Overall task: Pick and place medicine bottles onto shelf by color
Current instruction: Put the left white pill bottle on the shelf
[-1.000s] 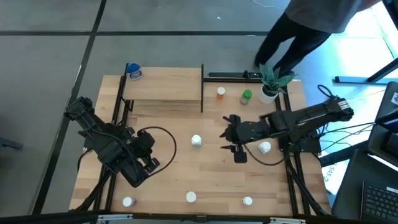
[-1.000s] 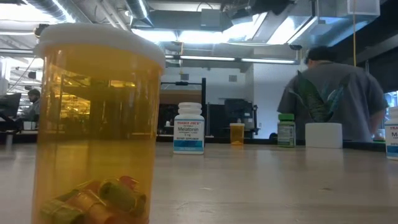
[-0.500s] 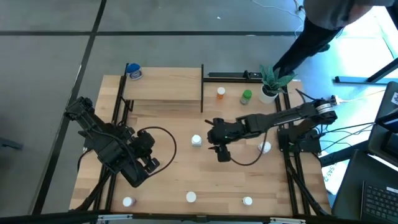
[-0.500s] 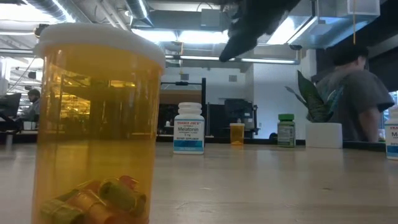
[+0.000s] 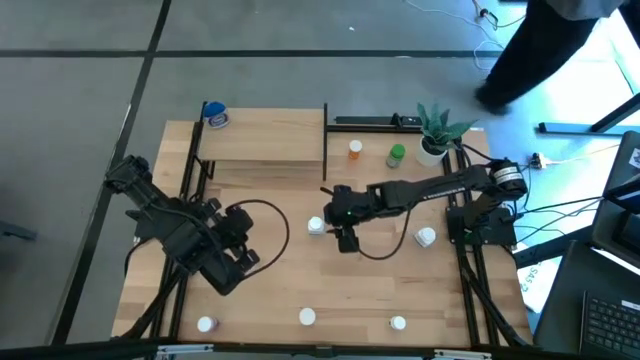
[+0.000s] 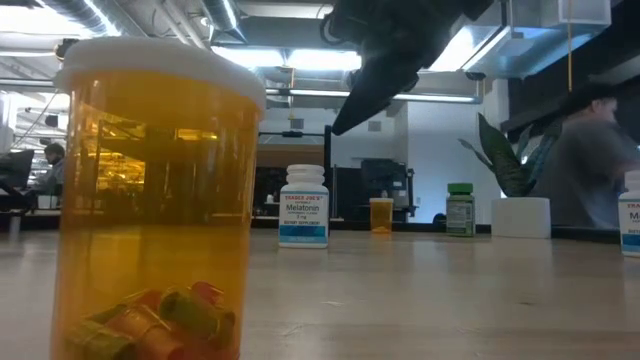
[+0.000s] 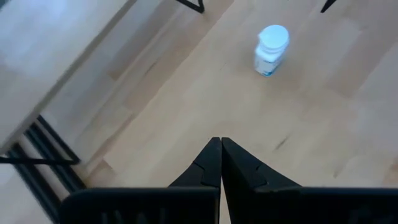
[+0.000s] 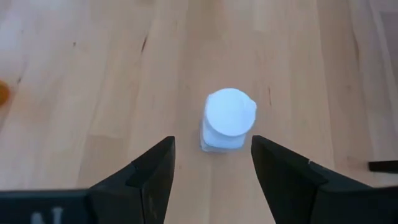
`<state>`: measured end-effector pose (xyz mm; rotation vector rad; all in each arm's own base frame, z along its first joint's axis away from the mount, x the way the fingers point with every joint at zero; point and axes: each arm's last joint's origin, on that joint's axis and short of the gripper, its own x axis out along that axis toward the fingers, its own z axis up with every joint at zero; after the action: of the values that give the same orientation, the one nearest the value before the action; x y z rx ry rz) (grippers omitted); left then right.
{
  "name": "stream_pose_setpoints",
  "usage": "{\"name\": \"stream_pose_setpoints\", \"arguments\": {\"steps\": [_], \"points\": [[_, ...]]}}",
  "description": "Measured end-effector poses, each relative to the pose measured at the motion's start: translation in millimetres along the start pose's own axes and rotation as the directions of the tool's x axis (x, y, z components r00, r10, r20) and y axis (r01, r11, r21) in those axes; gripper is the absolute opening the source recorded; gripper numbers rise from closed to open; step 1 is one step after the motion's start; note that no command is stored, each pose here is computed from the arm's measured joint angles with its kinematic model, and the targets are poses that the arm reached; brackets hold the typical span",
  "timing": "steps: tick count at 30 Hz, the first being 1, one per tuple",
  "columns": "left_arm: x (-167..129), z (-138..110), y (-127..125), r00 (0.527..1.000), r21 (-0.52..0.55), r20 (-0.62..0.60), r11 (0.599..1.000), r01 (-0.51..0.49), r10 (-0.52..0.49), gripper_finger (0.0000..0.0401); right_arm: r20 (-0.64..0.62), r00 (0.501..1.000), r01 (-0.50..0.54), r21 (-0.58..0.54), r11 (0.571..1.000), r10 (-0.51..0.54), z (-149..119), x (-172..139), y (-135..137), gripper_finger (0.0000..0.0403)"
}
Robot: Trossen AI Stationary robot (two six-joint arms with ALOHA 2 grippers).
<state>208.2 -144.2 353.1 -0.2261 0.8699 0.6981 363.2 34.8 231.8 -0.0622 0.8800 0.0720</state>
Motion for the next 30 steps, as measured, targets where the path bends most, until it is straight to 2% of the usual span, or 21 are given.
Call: {"name": "stream_pose_setpoints", "arguments": {"steps": [4, 14, 19, 30], "points": [[7.0, 8.0, 3.1, 1.0, 0.037, -0.005, 0.999, -0.027, 0.028, 0.0, -0.002, 1.0, 0.002, 0.002, 1.0, -0.002, -0.1, -0.4, -1.0, 0.0215], [14.4, 16.2, 6.5, 0.998, 0.044, -0.014, 0.998, -0.053, 0.053, 0.0, -0.003, 1.0, 0.001, 0.008, 1.0, -0.001, -0.3, -0.4, -0.7, 0.0215], [14.4, 16.1, 6.4, 0.999, 0.137, -0.02, 0.989, -0.047, 0.051, 0.0, -0.003, 1.0, 0.001, 0.009, 1.0, -0.001, -0.2, -0.5, -0.7, 0.0215], [14.6, 17.9, 1.2, 1.0, 0.102, -0.005, 0.995, -0.006, 0.006, 0.0, -0.003, 1.0, 0.001, 0.009, 1.0, -0.001, -0.3, -0.6, -0.7, 0.0215]]}}
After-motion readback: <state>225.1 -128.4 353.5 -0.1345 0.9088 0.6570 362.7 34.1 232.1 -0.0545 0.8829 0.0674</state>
